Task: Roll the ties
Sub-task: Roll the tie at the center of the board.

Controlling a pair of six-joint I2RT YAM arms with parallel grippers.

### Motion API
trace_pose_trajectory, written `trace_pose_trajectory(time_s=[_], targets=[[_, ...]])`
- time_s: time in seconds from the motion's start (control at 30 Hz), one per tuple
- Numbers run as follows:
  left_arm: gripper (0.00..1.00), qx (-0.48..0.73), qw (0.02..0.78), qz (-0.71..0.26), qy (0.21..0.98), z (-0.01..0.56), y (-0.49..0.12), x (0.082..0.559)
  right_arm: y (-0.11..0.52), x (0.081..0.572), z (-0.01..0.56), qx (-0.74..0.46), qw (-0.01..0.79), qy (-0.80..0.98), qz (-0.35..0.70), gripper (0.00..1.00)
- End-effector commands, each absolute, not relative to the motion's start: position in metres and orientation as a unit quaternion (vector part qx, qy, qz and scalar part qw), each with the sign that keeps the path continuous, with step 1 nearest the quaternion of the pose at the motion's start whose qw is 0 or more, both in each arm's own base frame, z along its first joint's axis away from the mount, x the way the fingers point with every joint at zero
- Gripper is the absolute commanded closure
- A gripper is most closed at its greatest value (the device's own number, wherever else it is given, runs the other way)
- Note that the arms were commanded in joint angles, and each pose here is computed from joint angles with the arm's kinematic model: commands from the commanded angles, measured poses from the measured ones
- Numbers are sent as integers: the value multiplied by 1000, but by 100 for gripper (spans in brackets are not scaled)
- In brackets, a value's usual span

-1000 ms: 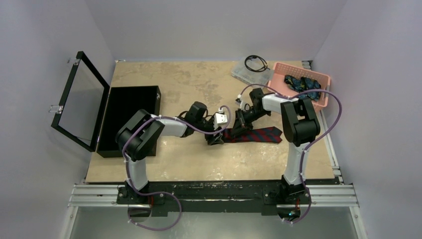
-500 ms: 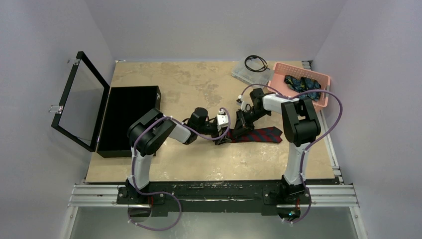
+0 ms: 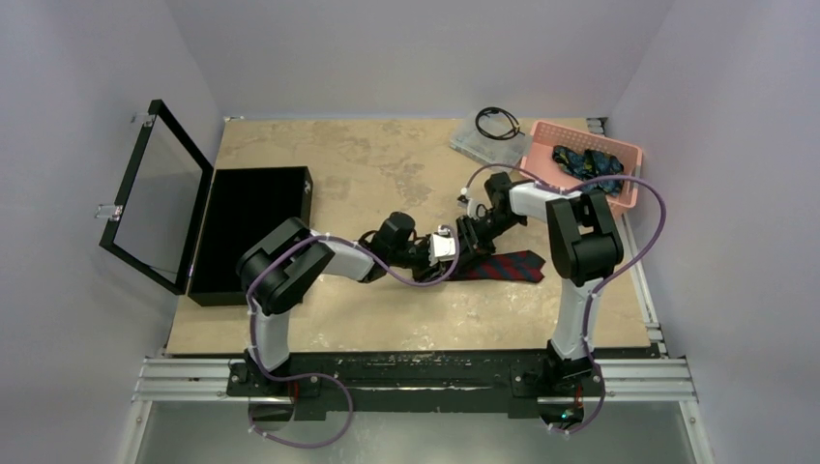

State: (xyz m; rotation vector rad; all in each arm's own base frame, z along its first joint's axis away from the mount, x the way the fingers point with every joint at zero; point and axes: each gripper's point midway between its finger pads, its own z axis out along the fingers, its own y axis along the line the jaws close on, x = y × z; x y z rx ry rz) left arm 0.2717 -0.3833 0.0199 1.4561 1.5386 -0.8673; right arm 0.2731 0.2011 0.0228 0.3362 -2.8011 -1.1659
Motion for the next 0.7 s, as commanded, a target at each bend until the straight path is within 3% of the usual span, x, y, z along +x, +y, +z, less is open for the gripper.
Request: trace_pose_trajectory(time_s=[0.0, 0.2, 0.47, 0.67], targets=[[90, 622, 301, -299, 658, -27, -327, 241, 169, 297, 41, 157, -38, -930, -331, 65], [95, 631, 258, -293, 670, -32, -328, 246, 104, 303, 83, 173, -68, -942, -281, 61], [96, 646, 243, -288, 663, -42, -323, 243, 3, 268, 67, 226, -32, -969, -96, 61], [96, 643, 242, -290, 667, -44, -325, 244, -4, 240, 45, 222, 4, -972, -80, 46]])
